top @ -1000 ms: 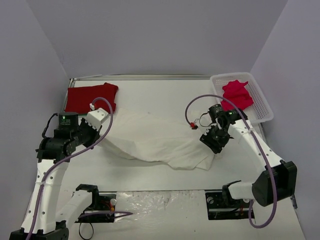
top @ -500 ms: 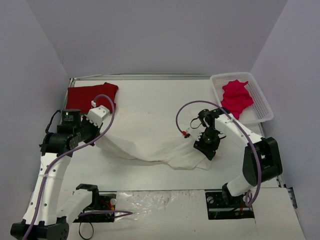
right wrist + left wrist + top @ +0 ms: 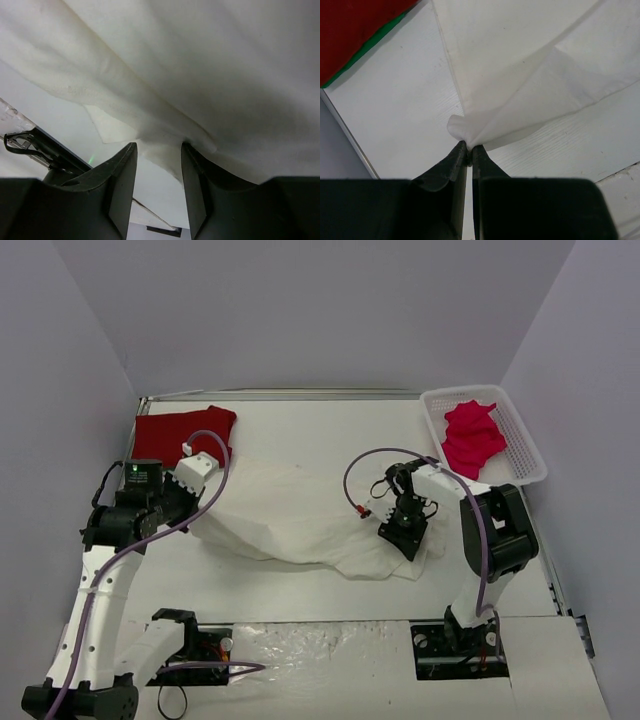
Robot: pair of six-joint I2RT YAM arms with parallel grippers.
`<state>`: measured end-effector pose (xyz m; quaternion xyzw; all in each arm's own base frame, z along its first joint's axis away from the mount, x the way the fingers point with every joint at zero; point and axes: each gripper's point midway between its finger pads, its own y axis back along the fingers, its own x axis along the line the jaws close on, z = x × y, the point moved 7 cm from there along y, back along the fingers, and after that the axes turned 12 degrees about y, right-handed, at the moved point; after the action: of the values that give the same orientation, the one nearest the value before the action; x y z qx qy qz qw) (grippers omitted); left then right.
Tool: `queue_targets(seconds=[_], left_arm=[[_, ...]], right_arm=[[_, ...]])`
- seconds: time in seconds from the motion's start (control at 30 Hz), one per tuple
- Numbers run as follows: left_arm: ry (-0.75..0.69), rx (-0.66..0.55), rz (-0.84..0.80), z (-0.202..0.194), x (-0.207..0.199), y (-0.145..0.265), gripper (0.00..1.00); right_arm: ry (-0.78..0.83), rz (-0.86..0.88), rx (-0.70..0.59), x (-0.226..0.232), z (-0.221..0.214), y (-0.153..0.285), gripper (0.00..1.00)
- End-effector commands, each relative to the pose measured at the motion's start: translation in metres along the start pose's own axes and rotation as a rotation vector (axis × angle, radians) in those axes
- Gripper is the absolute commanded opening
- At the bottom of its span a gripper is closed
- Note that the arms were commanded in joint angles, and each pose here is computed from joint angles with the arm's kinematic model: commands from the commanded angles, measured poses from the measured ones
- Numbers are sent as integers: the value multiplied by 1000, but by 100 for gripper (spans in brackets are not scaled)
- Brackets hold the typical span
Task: Fold and stack the t-shirts
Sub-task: Flatten out the tshirt
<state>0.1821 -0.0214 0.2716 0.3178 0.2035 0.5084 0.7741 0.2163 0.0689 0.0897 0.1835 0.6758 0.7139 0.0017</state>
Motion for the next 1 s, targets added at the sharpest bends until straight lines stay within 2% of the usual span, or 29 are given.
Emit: queue_targets(seconds=[0.0,0.1,0.2,0.23,0.27,0.6,0.97], left_arm=[[12,-22,17,3,2,1,2],[10,-19,18,1,2,0,2],[6,-34,20,0,1,2,2],[6,-37,22,0,1,3,2],[7,-37,22,0,2,3,2],[5,-46,8,0,-1,4,2],[9,-69,1,4,-3,11,2]], right_arm=[[1,7,8,-3,4,1,36],[-11,12,15,-5,4,-4,34],[-19,17,22,-7,5,-9,20],[-20,17,24,-8,5,-10,7],[-24,20,28,-8,5,-11,0],[-53,-83,-15,-7,7,14,0],[-85,-314,-181,1,16,84,0]])
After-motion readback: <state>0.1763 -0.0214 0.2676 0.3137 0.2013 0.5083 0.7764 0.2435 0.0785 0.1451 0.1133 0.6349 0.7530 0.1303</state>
